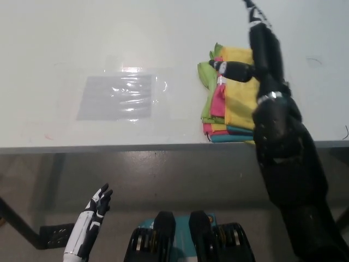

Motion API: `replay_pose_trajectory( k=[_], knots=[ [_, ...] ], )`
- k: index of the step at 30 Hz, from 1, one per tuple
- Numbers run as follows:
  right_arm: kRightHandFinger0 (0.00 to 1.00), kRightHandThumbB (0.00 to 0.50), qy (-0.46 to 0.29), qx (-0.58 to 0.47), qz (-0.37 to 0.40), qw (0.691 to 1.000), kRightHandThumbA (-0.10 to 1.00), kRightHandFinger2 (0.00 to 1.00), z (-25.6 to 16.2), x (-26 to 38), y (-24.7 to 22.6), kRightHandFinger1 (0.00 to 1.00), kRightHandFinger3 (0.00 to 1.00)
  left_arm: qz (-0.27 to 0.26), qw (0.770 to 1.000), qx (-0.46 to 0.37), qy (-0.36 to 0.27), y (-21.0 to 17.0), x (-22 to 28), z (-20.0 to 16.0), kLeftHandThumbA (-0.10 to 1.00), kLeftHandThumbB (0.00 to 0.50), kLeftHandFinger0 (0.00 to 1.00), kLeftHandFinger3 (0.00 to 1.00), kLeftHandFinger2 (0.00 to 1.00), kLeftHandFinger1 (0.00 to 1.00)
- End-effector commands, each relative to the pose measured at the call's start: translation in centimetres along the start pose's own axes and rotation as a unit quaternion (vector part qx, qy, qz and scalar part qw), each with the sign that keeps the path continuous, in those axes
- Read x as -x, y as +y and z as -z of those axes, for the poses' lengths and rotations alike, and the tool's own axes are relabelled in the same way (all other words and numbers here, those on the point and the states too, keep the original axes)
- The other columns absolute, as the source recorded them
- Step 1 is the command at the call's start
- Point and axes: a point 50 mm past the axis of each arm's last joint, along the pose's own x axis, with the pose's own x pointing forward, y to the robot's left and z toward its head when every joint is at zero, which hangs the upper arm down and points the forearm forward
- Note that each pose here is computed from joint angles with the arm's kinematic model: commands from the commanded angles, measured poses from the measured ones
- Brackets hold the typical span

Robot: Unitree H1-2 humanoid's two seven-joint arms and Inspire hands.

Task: A stack of folded microfibre clothes with a single fold is kept infront of the robot. the robot uses its right hand to grab one end of the clothes and pulla it away from the other end to unfold

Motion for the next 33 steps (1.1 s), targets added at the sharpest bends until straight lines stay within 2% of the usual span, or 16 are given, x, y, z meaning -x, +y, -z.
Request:
replay_pose_trajectory(
  k=[1, 9, 10, 16, 18, 20, 25, 27, 28, 29, 30, 31, 32, 33],
  knots=[
    [1.0, 0.218, 0.007, 0.007, 0.002, 1.0, 1.0, 1.0, -2.0, -2.9, 0.3, 1.0, 1.0, 0.002, 1.0, -0.014, -0.022, 0.5, 0.1, -0.5, 0.95, 0.207, 1.0, 1.0, 1.0, 1.0],
    [1.0, 0.243, 0.068, 0.043, -0.031, 0.996, 1.0, 1.0, -0.1, -5.3, 2.9, 1.0, 1.0, -0.001, 1.0, -0.015, -0.023, 0.8, 0.0, -0.8, 0.96, 0.229, 1.0, 1.0, 1.0, 1.0],
    [1.0, 0.254, 0.095, 0.05, -0.048, 0.993, 1.0, 1.0, 0.7, -5.4, 3.5, 1.0, 1.0, 0.0, 1.0, -0.016, -0.022, 0.8, 0.1, -0.8, 0.95, 0.214, 1.0, 1.0, 1.0, 1.0],
    [1.0, 0.32, 0.174, 0.073, -0.094, 0.978, 1.0, 1.0, 3.8, -5.1, 5.3, 1.0, 1.0, 0.004, 1.0, -0.019, -0.024, 0.9, 0.1, -0.8, 0.94, 0.22, 1.0, 1.0, 1.0, 1.0],
    [1.0, 0.31, 0.201, 0.069, -0.107, 0.971, 1.0, 1.0, 4.8, -4.7, 5.8, 1.0, 1.0, 0.005, 1.0, -0.02, -0.024, 0.8, 0.1, -0.8, 0.94, 0.209, 1.0, 1.0, 1.0, 1.0],
    [1.0, 0.324, 0.233, 0.057, -0.113, 0.964, 1.0, 1.0, 5.9, -4.3, 6.2, 1.0, 1.0, 0.004, 1.0, -0.022, -0.022, 0.8, 0.0, -0.8, 0.93, 0.215, 1.0, 1.0, 1.0, 1.0],
    [1.0, 0.311, 0.259, 0.055, -0.122, 0.957, 1.0, 1.0, 7.0, -3.8, 6.3, 1.0, 1.0, 0.005, 1.0, -0.019, -0.024, 0.9, -0.3, -0.9, 0.92, 0.209, 1.0, 1.0, 1.0, 1.0],
    [1.0, 0.308, 0.27, 0.093, -0.131, 0.949, 1.0, 1.0, 7.5, -3.7, 6.1, 1.0, 1.0, 0.005, 0.999, -0.021, -0.025, 0.9, -0.2, -0.9, 0.93, 0.215, 1.0, 1.0, 1.0, 1.0],
    [0.71, 0.257, 0.271, 0.103, -0.13, 0.948, 0.98, 1.0, 7.8, -3.7, 5.9, 0.97, 1.0, 0.005, 0.999, -0.022, -0.024, 0.9, -0.2, -0.9, 0.93, 0.216, 1.0, 1.0, 1.0, 1.0],
    [0.54, 0.207, 0.269, 0.109, -0.126, 0.949, 0.88, 0.86, 7.9, -3.7, 5.8, 0.74, 0.98, 0.004, 0.999, -0.021, -0.024, 0.9, -0.2, -0.8, 0.94, 0.216, 1.0, 1.0, 1.0, 1.0],
    [0.51, 0.193, 0.263, 0.118, -0.112, 0.951, 0.63, 0.73, 7.9, -3.6, 5.8, 0.65, 0.84, 0.004, 0.999, -0.021, -0.023, 0.9, -0.2, -0.8, 0.93, 0.216, 1.0, 1.0, 1.0, 1.0],
    [0.3, 0.168, 0.25, 0.119, -0.089, 0.957, 0.46, 0.48, 7.8, -3.6, 5.7, 0.41, 0.64, 0.004, 0.999, -0.022, -0.024, 0.9, -0.2, -0.9, 0.93, 0.217, 1.0, 1.0, 1.0, 1.0],
    [0.12, 0.15, 0.243, 0.116, -0.075, 0.96, 0.37, 0.33, 7.7, -3.6, 5.7, 0.23, 0.54, 0.005, 0.999, -0.022, -0.023, 0.9, -0.2, -0.9, 0.93, 0.214, 1.0, 1.0, 1.0, 1.0],
    [0.11, 0.143, 0.239, 0.113, -0.07, 0.962, 0.37, 0.33, 7.5, -3.6, 5.7, 0.23, 0.54, 0.005, 0.999, -0.022, -0.023, 0.9, -0.2, -0.9, 0.93, 0.214, 1.0, 1.0, 1.0, 1.0]
  ],
)
